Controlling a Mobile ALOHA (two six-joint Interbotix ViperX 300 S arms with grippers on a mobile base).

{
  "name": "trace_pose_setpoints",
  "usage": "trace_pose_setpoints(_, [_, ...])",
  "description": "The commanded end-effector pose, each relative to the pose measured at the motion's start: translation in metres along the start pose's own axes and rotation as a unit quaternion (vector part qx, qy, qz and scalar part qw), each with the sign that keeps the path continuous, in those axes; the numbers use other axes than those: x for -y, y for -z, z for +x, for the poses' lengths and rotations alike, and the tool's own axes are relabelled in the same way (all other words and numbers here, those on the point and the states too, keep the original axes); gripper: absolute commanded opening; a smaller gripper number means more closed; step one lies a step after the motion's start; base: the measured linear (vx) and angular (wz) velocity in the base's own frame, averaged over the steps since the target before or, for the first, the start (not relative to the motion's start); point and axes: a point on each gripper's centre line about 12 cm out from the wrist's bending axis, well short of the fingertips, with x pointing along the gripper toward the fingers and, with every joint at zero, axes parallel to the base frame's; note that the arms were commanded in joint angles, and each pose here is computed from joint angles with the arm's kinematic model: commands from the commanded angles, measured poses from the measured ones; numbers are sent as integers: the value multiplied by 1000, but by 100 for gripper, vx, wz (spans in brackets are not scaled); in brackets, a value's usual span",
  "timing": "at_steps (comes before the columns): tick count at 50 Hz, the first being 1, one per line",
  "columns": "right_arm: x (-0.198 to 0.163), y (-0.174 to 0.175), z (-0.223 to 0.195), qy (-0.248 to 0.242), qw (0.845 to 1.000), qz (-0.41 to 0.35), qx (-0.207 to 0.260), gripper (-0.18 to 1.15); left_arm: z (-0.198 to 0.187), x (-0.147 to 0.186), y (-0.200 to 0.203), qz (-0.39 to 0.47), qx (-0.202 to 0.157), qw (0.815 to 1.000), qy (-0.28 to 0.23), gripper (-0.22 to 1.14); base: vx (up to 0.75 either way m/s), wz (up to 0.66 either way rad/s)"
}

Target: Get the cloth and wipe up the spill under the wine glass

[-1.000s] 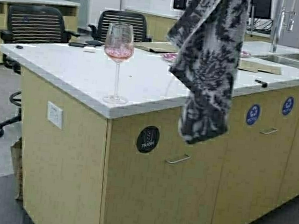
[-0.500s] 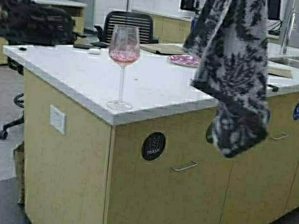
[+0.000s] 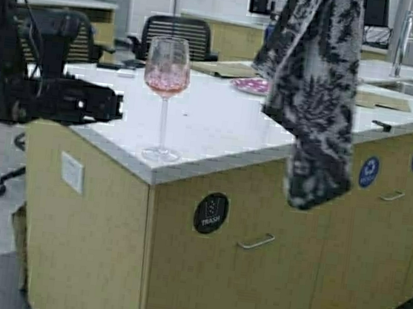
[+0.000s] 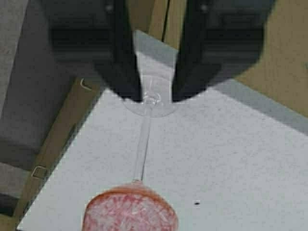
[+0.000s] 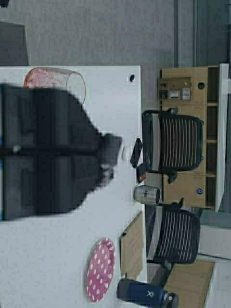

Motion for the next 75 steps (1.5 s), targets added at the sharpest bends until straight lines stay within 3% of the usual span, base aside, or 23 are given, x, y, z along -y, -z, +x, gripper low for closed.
trace_pose_setpoints(1, [0,-4,2,0,1000,0,11,5,6,7,9,0,32,999,37,88,10,6])
trace_pose_setpoints(7, [0,-5,2,0,1000,1,12,5,7,17,24,1,28,997,68,97,9,6])
trace_pose_setpoints(35, [0,-9,2,0,1000,1,21,5,39,54,43,21,29,988,151,97,9,8])
trace_pose_setpoints(43, [1,-10,2,1,1000,2,23,5,46,51,42,32,11,992,123,97,6,-4])
trace_pose_setpoints(57, [0,-11,2,0,1000,1,28,5,63,43,35,35,35,995,85,97,4,-7])
trace_pose_setpoints(75, [1,-11,2,1,1000,1,31,5,86,42,42,35,42,995,81,97,3,-5])
